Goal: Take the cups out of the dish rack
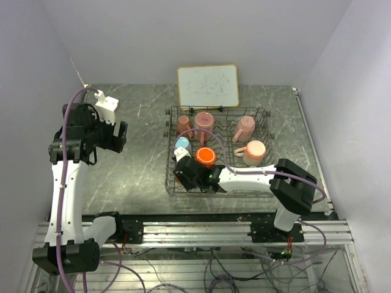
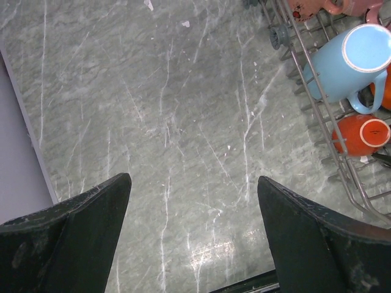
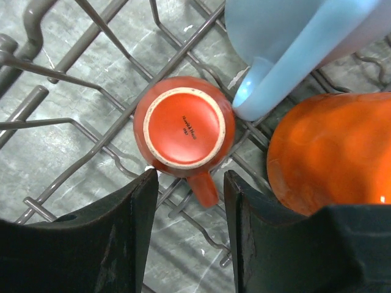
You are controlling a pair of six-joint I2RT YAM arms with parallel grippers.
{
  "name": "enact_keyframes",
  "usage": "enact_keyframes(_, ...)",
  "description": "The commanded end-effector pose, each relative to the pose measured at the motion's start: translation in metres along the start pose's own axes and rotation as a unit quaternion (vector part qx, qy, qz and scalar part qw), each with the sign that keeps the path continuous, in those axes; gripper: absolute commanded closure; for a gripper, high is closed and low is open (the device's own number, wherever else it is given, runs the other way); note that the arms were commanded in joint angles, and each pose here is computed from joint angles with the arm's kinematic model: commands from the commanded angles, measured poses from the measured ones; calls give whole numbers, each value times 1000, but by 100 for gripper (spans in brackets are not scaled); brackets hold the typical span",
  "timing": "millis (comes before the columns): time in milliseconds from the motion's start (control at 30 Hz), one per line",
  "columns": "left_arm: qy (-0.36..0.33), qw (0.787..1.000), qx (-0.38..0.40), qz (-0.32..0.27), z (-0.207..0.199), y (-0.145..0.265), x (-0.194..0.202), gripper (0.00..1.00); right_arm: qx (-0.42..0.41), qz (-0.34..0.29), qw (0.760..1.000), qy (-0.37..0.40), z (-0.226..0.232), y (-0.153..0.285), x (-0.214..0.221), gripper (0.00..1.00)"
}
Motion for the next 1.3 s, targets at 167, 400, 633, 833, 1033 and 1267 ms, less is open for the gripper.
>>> enact_keyframes(167,3,999,16,-36,-8,12,-6,5,-23,1,1000,6,1,-10,-3,68)
enact_keyframes(400,-4,999,26,-35,-10,11,-1,5,-38,-18,999,5,0,4,-13,91)
enact_keyframes(633,-32,996,42,-67,-17,15,9,4,-59,-58,996,-9,-5,37,-34,100)
enact_keyframes(833,-105,980,122,-114,-36,24,23,3,-109,-121,986,-47,-6,79,-72,100)
enact_keyframes(1033,-199,940,212,-179,-61,40,44,7,-239,-161,951,-111,-3,121,-119,100)
enact_keyframes(1267,-277,905,229,-228,-70,53,44,3,-389,-181,887,-171,-9,145,-143,100)
Point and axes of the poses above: each gripper's point midway between its finger pads, its own y axis back along the fingers, its own z axis along the line the jaws close on, x = y × z, the point moved 10 cm from there along y, back along the fingers, and after that the axes turned 2 degrees about y, right-handed, at the moved point
